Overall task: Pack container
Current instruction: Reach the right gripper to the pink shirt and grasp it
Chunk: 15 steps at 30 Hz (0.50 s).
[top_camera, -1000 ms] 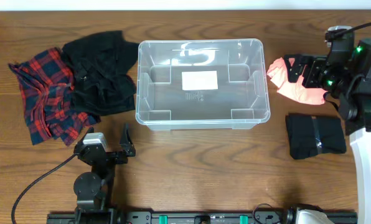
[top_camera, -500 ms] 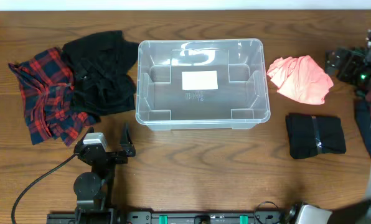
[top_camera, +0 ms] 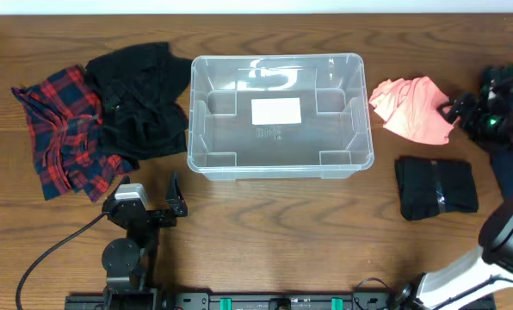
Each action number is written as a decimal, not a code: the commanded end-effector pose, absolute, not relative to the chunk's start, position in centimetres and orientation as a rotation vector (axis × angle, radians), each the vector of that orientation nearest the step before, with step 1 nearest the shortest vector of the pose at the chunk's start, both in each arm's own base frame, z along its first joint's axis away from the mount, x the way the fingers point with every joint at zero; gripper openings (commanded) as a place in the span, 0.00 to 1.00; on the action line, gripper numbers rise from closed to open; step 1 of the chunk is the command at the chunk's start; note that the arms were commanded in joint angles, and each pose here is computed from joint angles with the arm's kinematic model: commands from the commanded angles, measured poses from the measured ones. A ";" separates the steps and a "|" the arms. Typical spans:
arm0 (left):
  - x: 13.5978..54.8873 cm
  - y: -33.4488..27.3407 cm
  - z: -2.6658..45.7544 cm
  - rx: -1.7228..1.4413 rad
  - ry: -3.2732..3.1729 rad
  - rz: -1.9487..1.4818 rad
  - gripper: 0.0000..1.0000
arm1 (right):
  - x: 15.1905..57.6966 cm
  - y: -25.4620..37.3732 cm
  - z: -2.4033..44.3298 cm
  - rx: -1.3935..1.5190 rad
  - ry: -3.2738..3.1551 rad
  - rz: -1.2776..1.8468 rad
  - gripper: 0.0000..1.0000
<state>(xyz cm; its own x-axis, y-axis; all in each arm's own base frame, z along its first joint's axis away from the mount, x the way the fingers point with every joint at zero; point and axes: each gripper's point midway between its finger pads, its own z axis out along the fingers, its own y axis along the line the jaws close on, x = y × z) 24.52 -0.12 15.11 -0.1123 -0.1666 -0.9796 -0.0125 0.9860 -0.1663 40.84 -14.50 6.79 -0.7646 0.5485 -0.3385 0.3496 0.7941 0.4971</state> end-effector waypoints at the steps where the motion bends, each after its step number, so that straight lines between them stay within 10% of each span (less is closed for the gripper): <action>1: 24.4 0.0 13.4 -0.137 1.732 -0.118 0.98 | 40.8 -14.3 5.4 0.713 2.517 0.636 0.99; 15: 24.4 0.0 13.4 -0.137 1.732 -0.118 0.98 | 41.4 -14.2 -0.3 0.800 2.560 0.664 0.96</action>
<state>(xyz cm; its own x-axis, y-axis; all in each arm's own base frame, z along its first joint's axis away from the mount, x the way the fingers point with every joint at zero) 24.52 -0.11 15.11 -0.1122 -0.1666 -0.9796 -0.0129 0.9860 -0.1662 41.82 -14.68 2.09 -0.7613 0.5907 -0.2674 0.3905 0.7470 0.5381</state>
